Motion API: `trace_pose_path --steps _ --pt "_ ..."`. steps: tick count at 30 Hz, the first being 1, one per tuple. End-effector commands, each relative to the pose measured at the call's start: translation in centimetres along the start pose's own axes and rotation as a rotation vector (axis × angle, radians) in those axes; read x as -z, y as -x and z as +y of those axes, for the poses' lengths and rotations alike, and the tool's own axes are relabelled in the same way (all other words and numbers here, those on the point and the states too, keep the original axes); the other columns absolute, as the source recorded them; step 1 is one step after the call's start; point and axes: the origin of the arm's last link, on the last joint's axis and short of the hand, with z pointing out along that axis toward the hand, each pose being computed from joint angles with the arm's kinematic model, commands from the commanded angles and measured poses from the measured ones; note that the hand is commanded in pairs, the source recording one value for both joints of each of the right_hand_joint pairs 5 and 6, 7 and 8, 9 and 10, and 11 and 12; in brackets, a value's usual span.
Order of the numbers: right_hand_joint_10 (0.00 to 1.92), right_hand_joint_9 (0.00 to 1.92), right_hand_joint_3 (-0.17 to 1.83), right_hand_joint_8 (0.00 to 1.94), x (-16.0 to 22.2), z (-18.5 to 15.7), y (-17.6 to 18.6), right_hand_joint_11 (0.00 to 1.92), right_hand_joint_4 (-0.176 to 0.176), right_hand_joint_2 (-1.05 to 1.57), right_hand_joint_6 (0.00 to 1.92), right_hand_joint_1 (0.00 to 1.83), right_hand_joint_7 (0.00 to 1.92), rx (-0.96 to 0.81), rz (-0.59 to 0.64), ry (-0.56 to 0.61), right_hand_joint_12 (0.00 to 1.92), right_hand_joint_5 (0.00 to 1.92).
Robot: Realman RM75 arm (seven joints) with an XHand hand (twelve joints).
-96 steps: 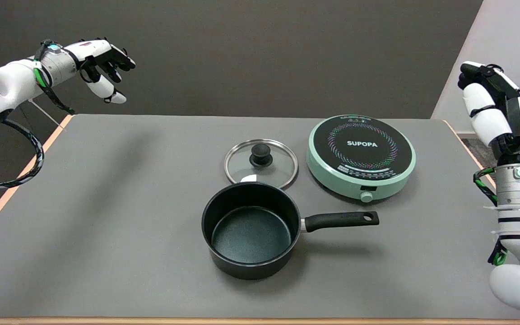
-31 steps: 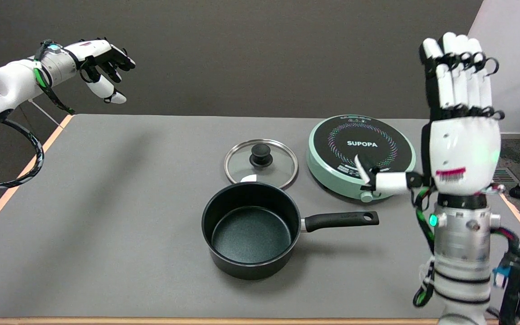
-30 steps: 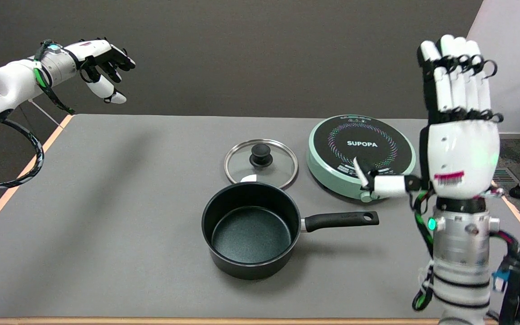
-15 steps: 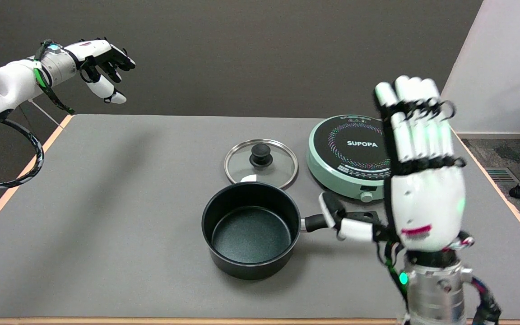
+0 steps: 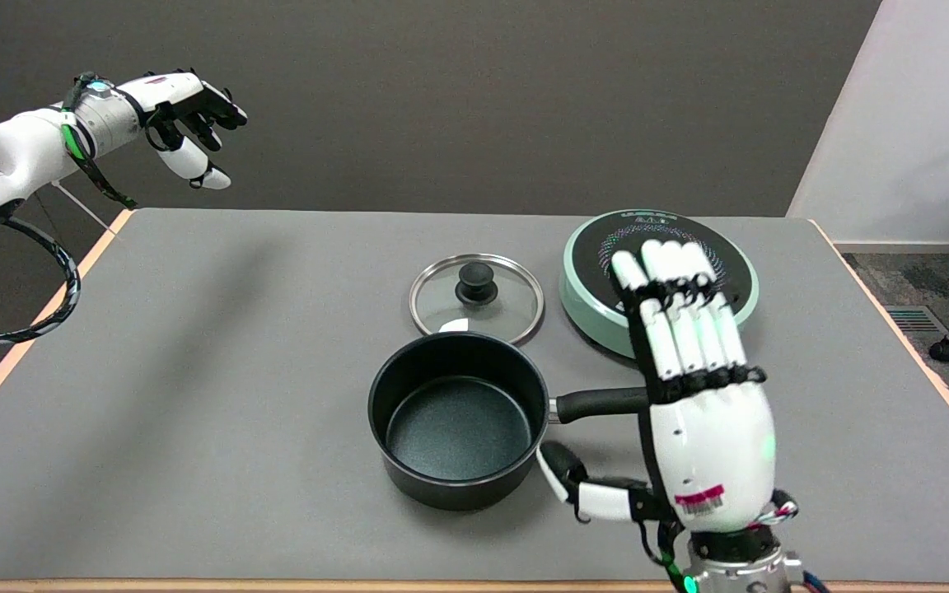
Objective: Pick up the pot.
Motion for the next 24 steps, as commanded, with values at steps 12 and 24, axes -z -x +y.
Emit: trace_pose_path --steps 12,24 --pt "0.06 0.06 0.95 0.06 4.5 2.0 3.6 0.06 -0.176 -0.34 0.06 1.27 0.06 -0.001 -0.216 0.121 0.06 0.06" --pt "0.06 0.06 0.98 0.06 1.8 5.2 7.2 0.06 -0.176 -0.49 0.06 1.29 0.06 0.03 -0.317 0.146 0.06 0.06"
